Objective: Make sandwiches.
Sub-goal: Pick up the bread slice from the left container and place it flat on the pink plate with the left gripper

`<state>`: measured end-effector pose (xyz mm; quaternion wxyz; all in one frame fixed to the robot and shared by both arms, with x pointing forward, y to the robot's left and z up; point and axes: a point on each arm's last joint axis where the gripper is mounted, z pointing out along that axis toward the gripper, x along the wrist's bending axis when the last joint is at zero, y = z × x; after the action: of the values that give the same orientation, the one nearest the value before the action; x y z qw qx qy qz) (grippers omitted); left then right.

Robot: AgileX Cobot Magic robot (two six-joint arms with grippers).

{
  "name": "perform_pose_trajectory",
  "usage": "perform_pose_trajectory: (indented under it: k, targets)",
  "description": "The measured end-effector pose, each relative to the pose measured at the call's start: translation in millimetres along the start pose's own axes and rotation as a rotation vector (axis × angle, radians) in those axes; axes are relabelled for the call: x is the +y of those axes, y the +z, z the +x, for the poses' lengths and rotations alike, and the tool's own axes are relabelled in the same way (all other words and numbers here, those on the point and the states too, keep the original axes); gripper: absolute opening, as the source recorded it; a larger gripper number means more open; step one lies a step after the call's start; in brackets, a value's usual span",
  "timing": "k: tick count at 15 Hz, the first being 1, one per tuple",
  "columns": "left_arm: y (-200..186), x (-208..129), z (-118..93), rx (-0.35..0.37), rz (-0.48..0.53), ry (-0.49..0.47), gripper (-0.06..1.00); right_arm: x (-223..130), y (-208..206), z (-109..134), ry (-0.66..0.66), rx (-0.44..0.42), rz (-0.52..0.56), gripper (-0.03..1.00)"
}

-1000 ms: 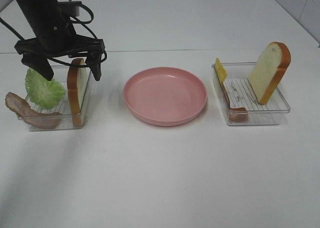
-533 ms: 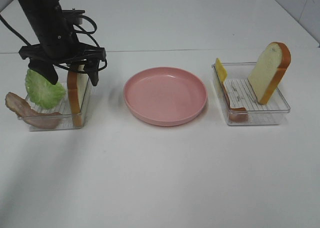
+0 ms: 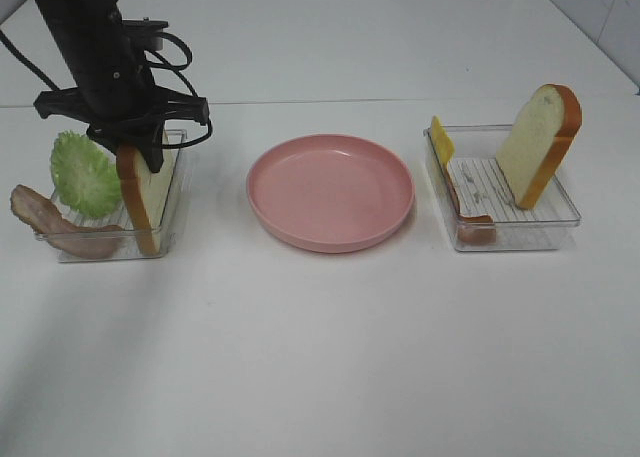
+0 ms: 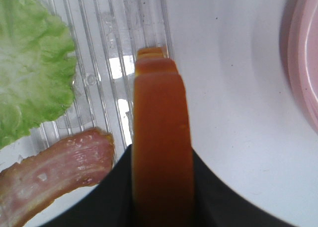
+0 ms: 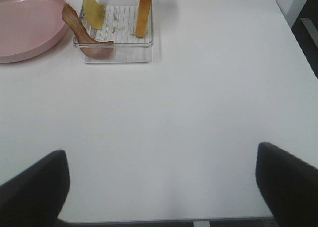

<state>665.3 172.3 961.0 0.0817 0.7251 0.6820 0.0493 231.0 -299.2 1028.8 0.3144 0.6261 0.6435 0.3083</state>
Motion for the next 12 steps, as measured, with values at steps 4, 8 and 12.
perform_pose_trajectory:
  k: [4, 8, 12]
  targets:
    - [-19, 0, 0, 0.003, -0.005, 0.002, 0.2, 0, 0, 0, 0.0, 0.0, 0.0, 0.98]
    - [-85, 15, -3, -0.023, -0.105, -0.001, 0.2, 0, 0, 0, 0.0, 0.0, 0.0, 0.98]
    - [-159, 32, -17, -0.198, -0.315, -0.025, 0.2, 0, 0, 0, 0.0, 0.0, 0.0, 0.98]
